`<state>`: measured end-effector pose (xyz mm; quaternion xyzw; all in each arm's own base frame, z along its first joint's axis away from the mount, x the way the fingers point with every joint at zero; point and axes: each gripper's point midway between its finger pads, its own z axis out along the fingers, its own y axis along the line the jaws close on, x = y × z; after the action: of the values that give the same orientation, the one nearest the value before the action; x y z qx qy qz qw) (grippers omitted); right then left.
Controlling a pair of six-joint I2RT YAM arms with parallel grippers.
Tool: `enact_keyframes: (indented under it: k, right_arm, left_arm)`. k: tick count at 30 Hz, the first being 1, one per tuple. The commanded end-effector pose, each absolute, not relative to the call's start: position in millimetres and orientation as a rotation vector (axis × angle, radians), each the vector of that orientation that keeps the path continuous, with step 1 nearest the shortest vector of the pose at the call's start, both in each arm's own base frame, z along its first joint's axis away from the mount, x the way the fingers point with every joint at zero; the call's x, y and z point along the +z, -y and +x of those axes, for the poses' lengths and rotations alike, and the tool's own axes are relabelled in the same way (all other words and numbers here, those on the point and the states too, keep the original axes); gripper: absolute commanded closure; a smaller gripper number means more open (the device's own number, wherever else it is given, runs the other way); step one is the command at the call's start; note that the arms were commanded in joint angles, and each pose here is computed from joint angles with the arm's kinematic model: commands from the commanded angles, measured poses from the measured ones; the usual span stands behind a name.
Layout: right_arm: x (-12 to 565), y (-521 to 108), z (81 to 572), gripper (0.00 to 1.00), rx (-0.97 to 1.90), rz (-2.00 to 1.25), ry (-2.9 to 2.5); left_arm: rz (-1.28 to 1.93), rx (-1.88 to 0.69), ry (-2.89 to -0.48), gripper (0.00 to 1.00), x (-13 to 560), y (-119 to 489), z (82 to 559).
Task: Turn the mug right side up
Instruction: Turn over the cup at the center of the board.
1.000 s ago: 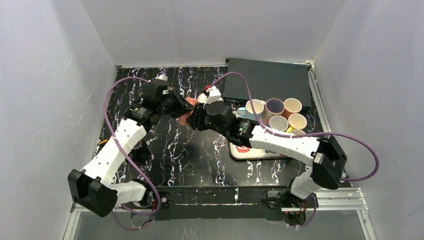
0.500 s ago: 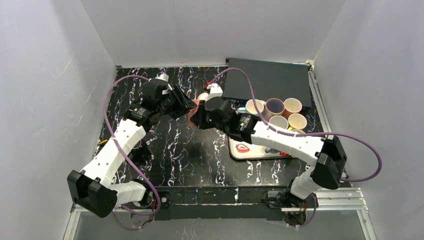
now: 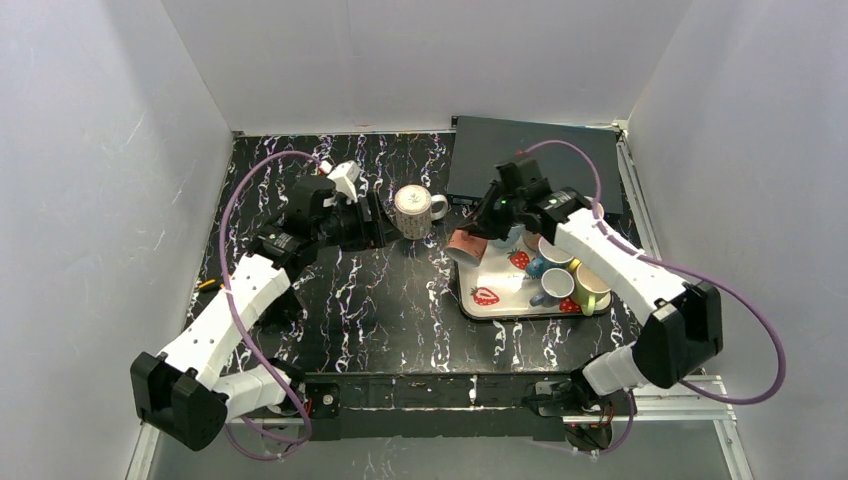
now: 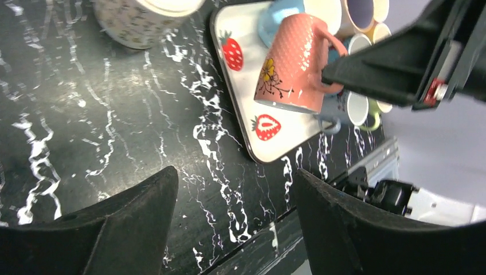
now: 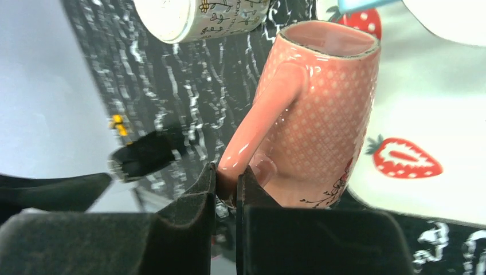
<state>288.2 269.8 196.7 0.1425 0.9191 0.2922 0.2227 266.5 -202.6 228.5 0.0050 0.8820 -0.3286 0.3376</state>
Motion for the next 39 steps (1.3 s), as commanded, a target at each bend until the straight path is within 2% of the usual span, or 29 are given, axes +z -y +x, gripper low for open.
enact_keyframes:
  k: [1, 10, 18, 23, 28, 30, 33, 34, 35, 38, 39]
  right_arm:
    - [257.5, -280.5, 275.1, 0.99, 1.305, 0.616, -2.449]
    - [297.6, -272.4, 272.0, 0.99, 1.502, 0.8, -2.359]
    - [333.2, -268.6, 266.7, 0.99, 1.702, 0.872, -2.224]
    - [335.1, -265.7, 262.3, 0.99, 1.746, 0.905, -2.2]
    - [333.9, -262.8, 259.6, 0.99, 1.792, 0.955, -2.167]
    - [334.3, -261.9, 258.8, 0.99, 1.807, 0.969, -2.154]
    - [332.3, -260.5, 258.2, 0.99, 1.814, 0.983, -2.141]
    - [331.4, -259.3, 257.7, 0.99, 1.81, 0.982, -2.133]
    - [331.5, -257.5, 258.7, 0.89, 1.802, 0.975, -2.115]
    - [323.3, -247.1, 259.8, 0.46, 1.708, 0.973, -2.091]
    - [319.1, -242.6, 261.0, 0.39, 1.658, 0.957, -2.088]
  left_arm:
    - [0.309, -0.967, -2.225, 0.3, 227.5, 234.6, 251.0]
    - [0.678, -0.914, -2.024, 0.33, 210.0, 290.2, 256.0]
    - [0.703, -0.777, -1.91, 0.4, 209.2, 295.1, 290.6]
    - [0.66, -0.914, -1.84, 0.62, 231.6, 312.3, 288.4]
    - [0.546, -0.991, -1.845, 0.73, 234.6, 317.4, 287.7]
    - [0.522, -0.999, -1.838, 0.81, 234.3, 317.8, 288.0]
    - [0.524, -1.009, -1.821, 1.0, 237.7, 319.1, 286.8]
    - [0.533, -1.008, -1.813, 1.0, 239.5, 319.1, 286.2]
    - [0.547, -1.004, -1.799, 1.0, 242.3, 318.6, 285.1]
    - [0.505, -0.94, -1.802, 1.0, 247.6, 310.0, 291.7]
    - [0.495, -0.911, -1.816, 1.0, 248.6, 306.4, 294.4]
